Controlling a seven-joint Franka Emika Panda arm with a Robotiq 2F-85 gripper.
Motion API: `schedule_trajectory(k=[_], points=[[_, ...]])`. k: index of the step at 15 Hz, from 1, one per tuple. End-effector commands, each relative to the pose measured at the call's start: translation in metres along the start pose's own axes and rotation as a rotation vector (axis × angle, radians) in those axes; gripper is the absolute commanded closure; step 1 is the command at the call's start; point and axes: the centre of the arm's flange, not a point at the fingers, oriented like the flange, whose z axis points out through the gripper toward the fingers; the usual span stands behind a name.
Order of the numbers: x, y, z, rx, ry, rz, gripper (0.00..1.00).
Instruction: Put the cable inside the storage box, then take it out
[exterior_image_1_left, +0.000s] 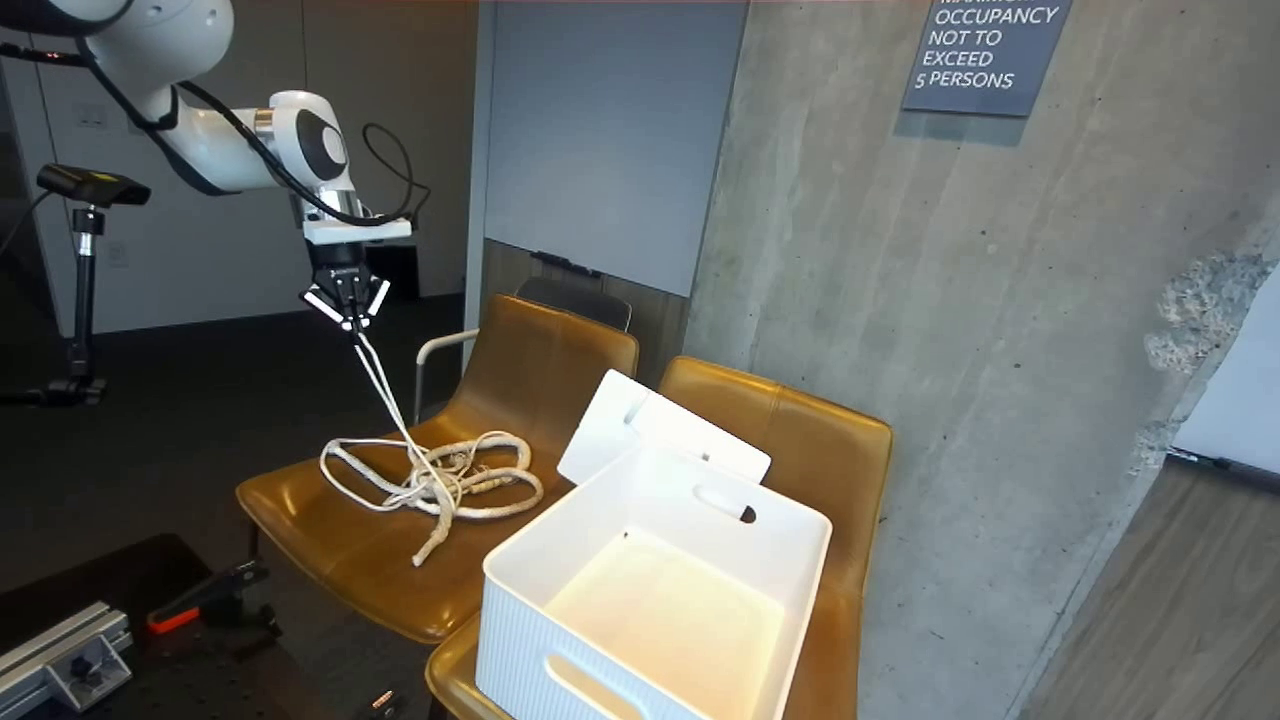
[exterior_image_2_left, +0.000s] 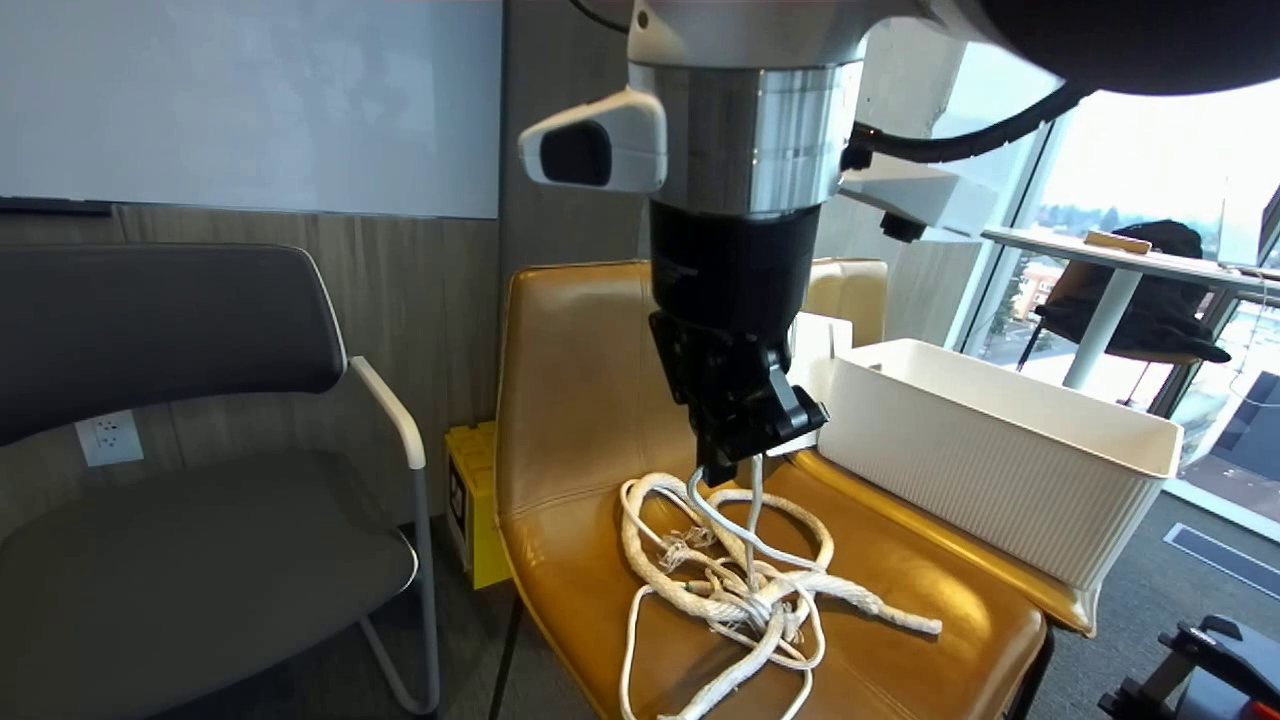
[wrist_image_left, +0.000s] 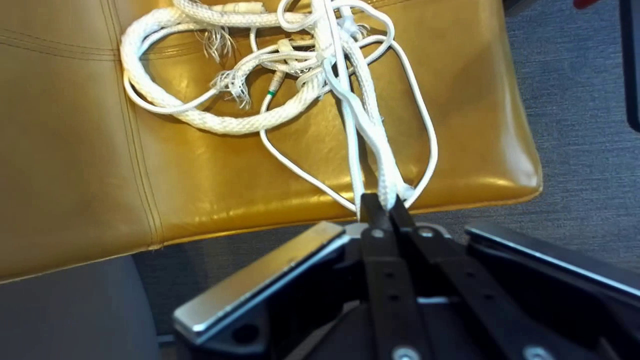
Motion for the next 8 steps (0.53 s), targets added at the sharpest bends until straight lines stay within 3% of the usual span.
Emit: schedule_trajectory(k=[1, 8], points=[[-0.018, 0.02, -0.011, 0.028, 0.025, 0.089, 0.99], [-0.085, 0.051, -0.005, 0.12, 0.157, 0.275, 0.99]])
